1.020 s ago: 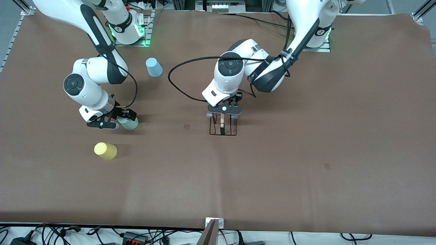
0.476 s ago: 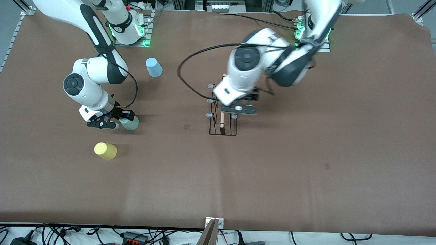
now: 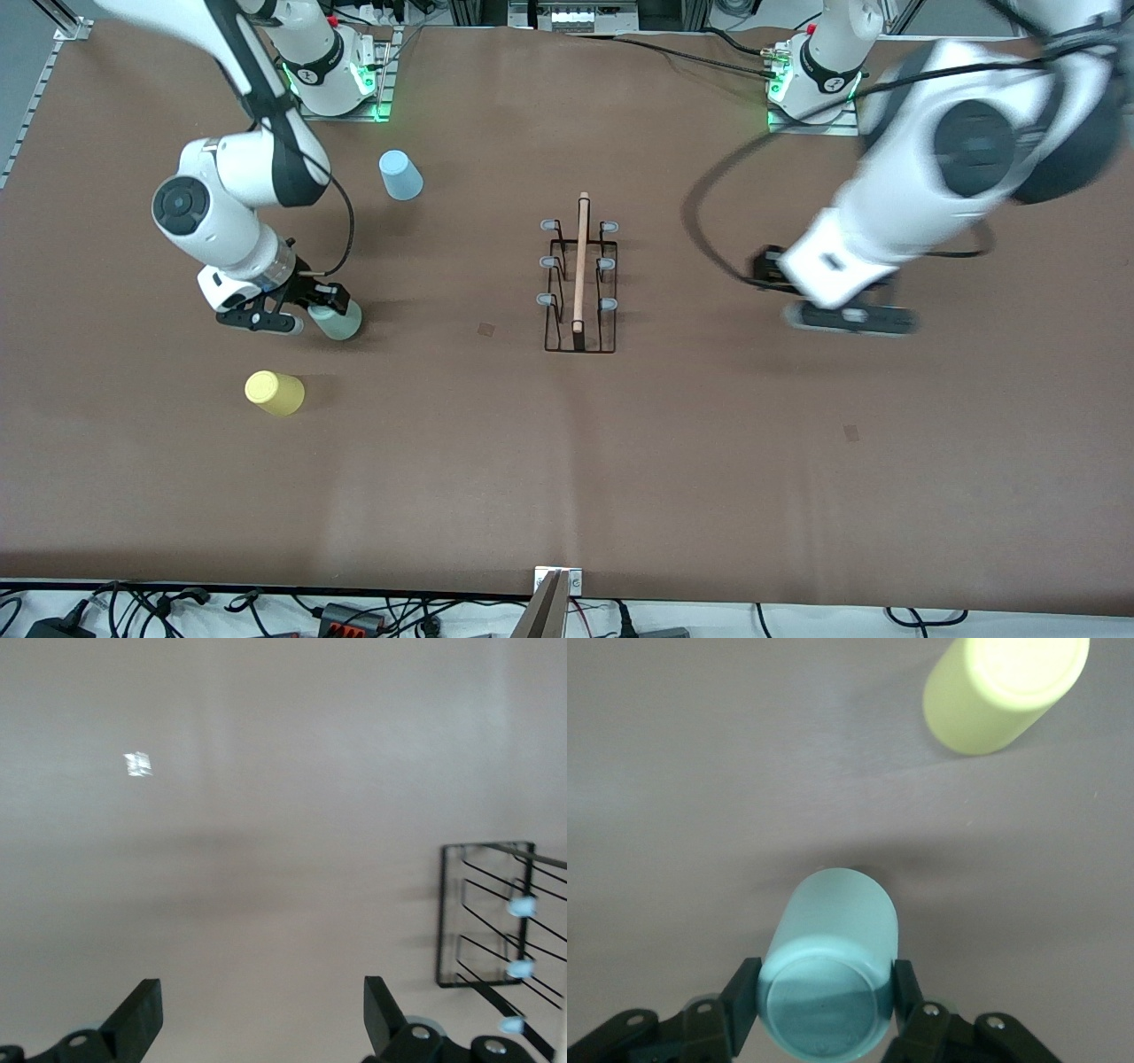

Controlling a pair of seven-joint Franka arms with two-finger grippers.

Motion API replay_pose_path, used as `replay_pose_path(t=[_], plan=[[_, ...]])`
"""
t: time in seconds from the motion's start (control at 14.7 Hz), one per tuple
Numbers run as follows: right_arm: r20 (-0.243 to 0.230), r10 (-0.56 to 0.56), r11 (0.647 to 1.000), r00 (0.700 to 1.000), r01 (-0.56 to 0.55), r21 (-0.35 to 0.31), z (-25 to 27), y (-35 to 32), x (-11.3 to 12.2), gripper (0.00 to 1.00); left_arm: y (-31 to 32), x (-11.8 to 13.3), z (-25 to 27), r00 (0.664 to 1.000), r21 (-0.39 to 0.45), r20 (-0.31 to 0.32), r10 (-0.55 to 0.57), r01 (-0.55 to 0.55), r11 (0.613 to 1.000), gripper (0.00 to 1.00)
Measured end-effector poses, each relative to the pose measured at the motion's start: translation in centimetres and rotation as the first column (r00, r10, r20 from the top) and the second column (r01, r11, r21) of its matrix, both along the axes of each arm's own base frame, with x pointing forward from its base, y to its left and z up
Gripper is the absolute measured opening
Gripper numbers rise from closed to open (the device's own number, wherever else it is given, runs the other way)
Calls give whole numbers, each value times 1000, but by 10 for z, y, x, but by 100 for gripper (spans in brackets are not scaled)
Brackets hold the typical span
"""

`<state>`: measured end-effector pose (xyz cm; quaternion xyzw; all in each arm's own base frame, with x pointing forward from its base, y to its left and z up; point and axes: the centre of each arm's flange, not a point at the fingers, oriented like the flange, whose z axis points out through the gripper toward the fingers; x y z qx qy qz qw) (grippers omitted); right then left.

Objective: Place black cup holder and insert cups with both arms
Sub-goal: 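Release the rack and withdraw the left gripper while the right gripper lifts the cup, then place the teal cup onto a rack peg with the right gripper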

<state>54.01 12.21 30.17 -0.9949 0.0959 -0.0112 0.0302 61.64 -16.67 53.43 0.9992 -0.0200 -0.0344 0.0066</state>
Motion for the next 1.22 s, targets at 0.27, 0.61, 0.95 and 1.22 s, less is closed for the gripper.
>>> replay_pose_path(t=[0.27, 0.61, 0.95, 1.22], plan=[[-1, -122, 992, 993, 122, 29, 56, 86, -36, 65, 100, 5, 54, 1000, -3, 12, 9, -9, 1000, 100], [0, -290, 953, 957, 289, 87, 113, 221, -107, 65, 133, -5, 61, 999, -1, 1, 35, -35, 999, 100], [-18, -384, 913, 923, 383, 140, 144, 285, -143, 65, 145, -55, 66, 999, -4, 25, -39, 39, 999, 100], [-23, -362, 923, 932, 362, 131, 124, 311, -150, 65, 138, -71, 63, 998, -1, 26, -57, 57, 998, 100]])
